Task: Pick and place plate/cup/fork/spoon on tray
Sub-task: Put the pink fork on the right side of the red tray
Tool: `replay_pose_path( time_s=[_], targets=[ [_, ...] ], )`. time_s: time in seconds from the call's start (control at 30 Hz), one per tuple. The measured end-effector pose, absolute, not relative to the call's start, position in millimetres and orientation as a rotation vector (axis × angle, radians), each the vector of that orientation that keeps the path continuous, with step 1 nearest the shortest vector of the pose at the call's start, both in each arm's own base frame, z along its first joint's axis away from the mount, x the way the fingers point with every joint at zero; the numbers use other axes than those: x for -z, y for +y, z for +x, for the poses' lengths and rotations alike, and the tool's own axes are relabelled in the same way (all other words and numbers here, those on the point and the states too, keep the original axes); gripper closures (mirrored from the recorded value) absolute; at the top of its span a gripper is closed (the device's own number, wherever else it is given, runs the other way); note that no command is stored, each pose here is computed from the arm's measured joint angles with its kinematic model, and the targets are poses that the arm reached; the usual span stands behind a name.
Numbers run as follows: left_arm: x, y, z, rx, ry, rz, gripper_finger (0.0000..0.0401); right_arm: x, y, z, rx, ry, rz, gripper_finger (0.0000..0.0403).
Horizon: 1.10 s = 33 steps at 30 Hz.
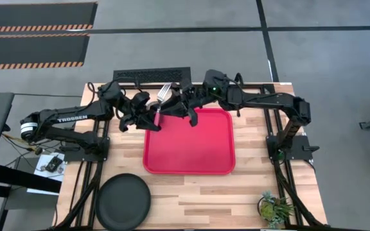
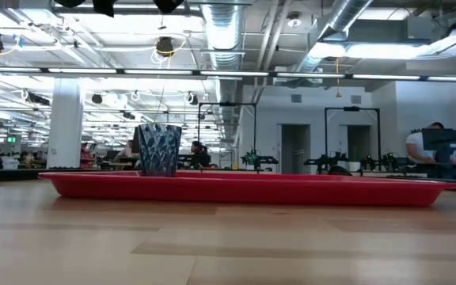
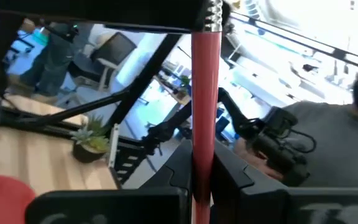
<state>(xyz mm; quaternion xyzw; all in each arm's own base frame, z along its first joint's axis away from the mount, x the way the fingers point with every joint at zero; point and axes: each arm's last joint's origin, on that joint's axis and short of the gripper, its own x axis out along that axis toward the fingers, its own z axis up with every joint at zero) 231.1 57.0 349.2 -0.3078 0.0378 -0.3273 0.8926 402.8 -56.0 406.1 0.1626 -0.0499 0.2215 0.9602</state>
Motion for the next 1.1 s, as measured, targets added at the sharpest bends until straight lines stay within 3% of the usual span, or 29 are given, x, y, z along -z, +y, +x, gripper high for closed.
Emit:
replay_pose_path(
  time_s=[0.53,0.73,1.1],
  targets=[
    [-351.7,58.2,238.1,0.695,0.044,-0.72,0.0386,-407.1,-54.3,405.4,-0.475,-0.135,0.362,0.0237],
    [-346.5,59.4,255.2,0.718,0.047,-0.743,0.0386,-403.8,-53.1,409.5,-0.501,-0.146,0.359,0.0256],
    [-349.3,59.5,254.6,0.76,0.03,-0.719,0.0385,-405.8,-56.1,407.6,-0.535,-0.156,0.341,0.0326]
  ],
)
